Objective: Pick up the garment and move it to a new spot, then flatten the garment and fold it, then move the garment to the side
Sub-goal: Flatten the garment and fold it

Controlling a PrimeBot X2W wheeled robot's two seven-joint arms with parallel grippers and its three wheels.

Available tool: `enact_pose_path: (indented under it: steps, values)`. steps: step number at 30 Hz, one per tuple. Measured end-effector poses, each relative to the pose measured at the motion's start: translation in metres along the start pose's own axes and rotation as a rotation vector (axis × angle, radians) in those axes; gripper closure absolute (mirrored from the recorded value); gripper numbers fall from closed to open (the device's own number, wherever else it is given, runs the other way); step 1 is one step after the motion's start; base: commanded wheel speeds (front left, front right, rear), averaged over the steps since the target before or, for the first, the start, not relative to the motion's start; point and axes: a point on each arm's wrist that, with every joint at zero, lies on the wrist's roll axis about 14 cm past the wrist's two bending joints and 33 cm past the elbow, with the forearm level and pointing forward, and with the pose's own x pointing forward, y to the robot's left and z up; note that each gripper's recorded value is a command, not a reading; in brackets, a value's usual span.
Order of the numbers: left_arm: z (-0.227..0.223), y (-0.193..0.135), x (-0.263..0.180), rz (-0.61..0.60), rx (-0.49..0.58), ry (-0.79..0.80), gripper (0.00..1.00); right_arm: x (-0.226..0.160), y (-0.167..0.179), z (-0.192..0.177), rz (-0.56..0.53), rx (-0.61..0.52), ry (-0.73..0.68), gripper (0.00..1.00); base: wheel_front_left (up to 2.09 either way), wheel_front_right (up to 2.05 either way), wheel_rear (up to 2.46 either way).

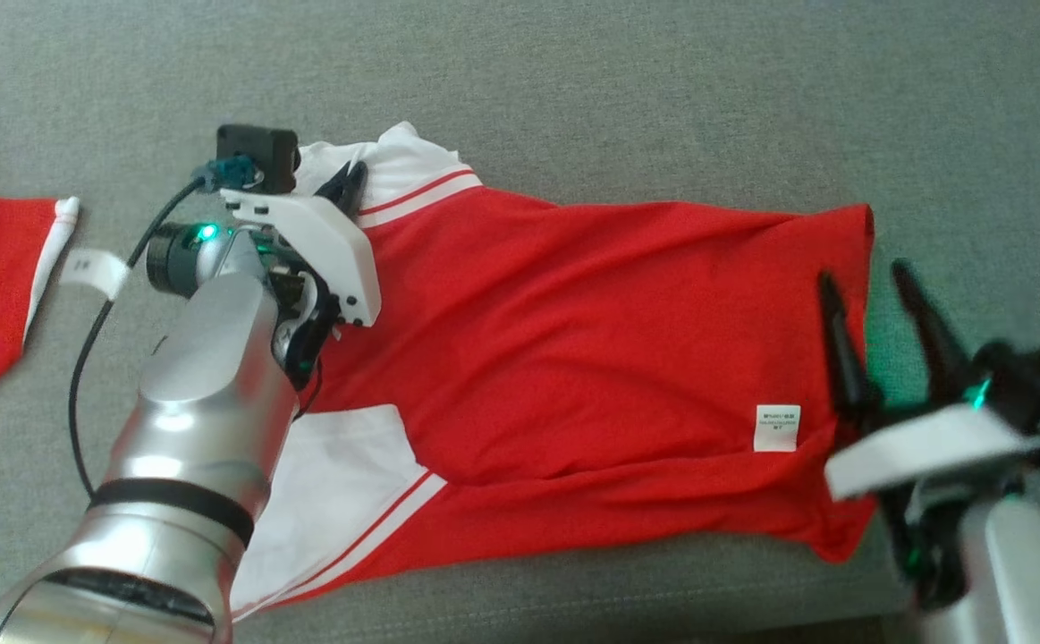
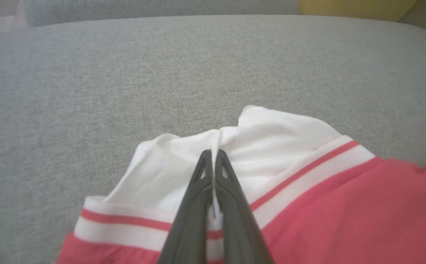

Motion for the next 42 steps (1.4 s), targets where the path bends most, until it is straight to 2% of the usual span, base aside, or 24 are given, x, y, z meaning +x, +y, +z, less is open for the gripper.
enact_pose_path:
  steps: [5, 8, 11, 12, 17, 22, 24, 25, 26, 28, 31, 37, 42]
  values:
    - [0.001, 0.002, -0.003, 0.010, 0.001, -0.031, 1.00, 0.032, -0.029, 0.033, -0.034, -0.044, -0.052, 0.00, 0.00, 0.00, 0.00]
    - [0.004, 0.002, -0.004, 0.011, 0.007, -0.052, 1.00, 0.054, -0.044, 0.043, -0.050, -0.061, -0.025, 0.00, 0.00, 0.00, 0.00]
    - [0.007, 0.001, -0.005, 0.004, 0.011, -0.066, 1.00, 0.069, -0.053, 0.021, -0.054, -0.081, 0.115, 0.00, 0.00, 0.00, 0.00]
    - [0.007, 0.001, -0.005, 0.004, 0.011, -0.066, 1.00, 0.069, -0.053, 0.021, -0.054, -0.081, 0.115, 0.00, 0.00, 0.00, 0.00]
    - [0.004, 0.004, -0.010, 0.008, 0.006, -0.073, 1.00, 0.062, -0.036, -0.051, 0.017, -0.106, 0.450, 0.00, 0.00, 0.00, 0.00]
    - [0.002, 0.004, -0.013, 0.004, -0.007, -0.077, 1.00, 0.060, -0.036, -0.053, 0.043, -0.097, 0.520, 0.00, 0.00, 0.00, 0.00]
    - [0.003, 0.003, -0.014, 0.003, -0.012, -0.080, 1.00, 0.057, -0.038, -0.054, 0.040, -0.094, 0.548, 0.54, 0.00, 0.00, 0.00]
    - [0.003, 0.003, -0.015, 0.002, -0.012, -0.080, 1.00, 0.056, -0.040, -0.054, 0.036, -0.093, 0.558, 0.86, 0.00, 0.00, 0.00]
    - [0.002, 0.003, -0.015, 0.001, -0.011, -0.080, 1.00, 0.055, -0.041, -0.053, 0.030, -0.086, 0.564, 1.00, 0.00, 0.00, 0.00]
    - [0.003, 0.003, -0.016, 0.003, -0.017, -0.086, 1.00, 0.051, -0.045, -0.055, 0.018, -0.073, 0.586, 1.00, 0.00, 0.00, 0.00]
    - [0.005, 0.004, -0.017, 0.013, -0.025, -0.102, 1.00, 0.051, -0.044, -0.049, 0.008, -0.061, 0.543, 1.00, 0.00, 0.00, 0.00]
    - [0.028, 0.007, -0.018, 0.041, -0.031, -0.193, 1.00, 0.074, -0.037, 0.002, 0.006, -0.041, 0.272, 1.00, 0.00, 0.00, 0.00]
    - [0.081, 0.011, -0.024, 0.065, -0.049, -0.360, 1.00, 0.090, -0.028, 0.040, 0.026, -0.044, 0.112, 1.00, 0.00, 0.00, 0.00]
